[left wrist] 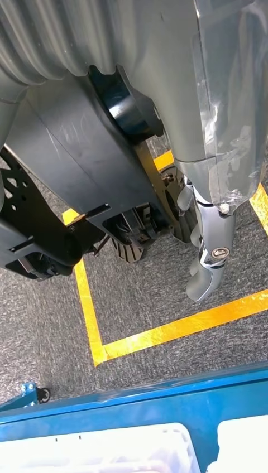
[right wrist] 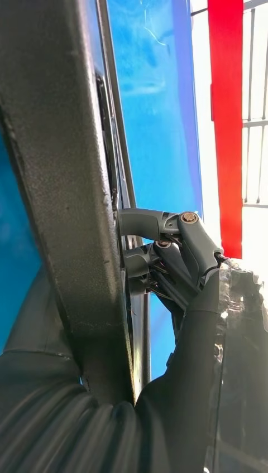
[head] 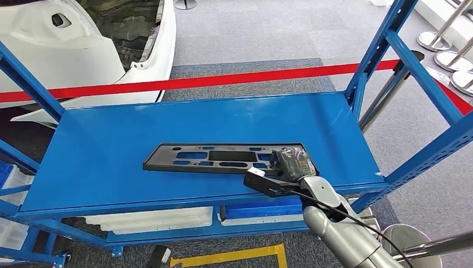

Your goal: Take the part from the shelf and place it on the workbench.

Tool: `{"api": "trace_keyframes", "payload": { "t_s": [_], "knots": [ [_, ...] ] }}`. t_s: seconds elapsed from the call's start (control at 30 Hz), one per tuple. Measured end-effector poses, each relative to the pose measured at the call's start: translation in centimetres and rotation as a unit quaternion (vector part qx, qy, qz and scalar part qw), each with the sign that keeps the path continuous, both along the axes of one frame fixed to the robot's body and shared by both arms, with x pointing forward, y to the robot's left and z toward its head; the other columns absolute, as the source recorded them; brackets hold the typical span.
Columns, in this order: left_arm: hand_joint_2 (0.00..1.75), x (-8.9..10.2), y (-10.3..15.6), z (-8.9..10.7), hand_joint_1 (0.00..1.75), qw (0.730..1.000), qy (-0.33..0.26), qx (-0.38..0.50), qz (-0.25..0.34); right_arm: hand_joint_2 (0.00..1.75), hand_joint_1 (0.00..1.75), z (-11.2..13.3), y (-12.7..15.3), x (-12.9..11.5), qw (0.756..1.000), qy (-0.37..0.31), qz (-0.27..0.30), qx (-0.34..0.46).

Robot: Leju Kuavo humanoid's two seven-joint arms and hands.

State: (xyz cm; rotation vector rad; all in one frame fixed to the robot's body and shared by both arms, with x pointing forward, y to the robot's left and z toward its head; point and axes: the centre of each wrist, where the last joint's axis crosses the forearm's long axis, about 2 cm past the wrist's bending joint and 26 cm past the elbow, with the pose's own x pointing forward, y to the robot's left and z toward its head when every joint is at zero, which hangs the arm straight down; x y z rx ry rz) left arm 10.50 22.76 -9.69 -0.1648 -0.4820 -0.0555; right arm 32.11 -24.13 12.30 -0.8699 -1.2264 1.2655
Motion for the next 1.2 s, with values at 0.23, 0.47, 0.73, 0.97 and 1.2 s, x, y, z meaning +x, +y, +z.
{"api": "trace_keyframes", "payload": {
  "t_s": [0.23, 0.47, 0.73, 0.97, 1.2],
  "knots": [
    [1.75, -0.3, 0.1, -0.1, 0.00, 1.000, 0.014, 0.007, 0.013, 1.75, 1.75, 0.8, 0.6, -1.4, 1.000, -0.012, -0.010, -0.023],
    [1.75, -0.7, 0.1, -0.2, 0.00, 1.000, 0.021, 0.011, 0.018, 1.75, 1.75, 2.8, 0.9, -2.2, 0.998, -0.045, -0.014, -0.036],
    [1.75, -0.9, 0.1, -0.2, 0.00, 0.999, 0.024, 0.008, 0.021, 1.75, 1.75, 5.1, 0.8, -3.0, 0.995, -0.088, -0.021, -0.047],
    [1.75, -0.9, 0.1, -0.2, 0.00, 0.999, 0.024, 0.008, 0.021, 1.75, 1.75, 6.1, 0.8, -3.4, 0.994, -0.105, -0.015, -0.042],
    [1.75, -0.9, 0.1, -0.2, 0.00, 0.999, 0.024, 0.007, 0.022, 1.75, 1.75, 7.1, 0.6, -3.9, 0.990, -0.128, -0.025, -0.050]
  ]
}}
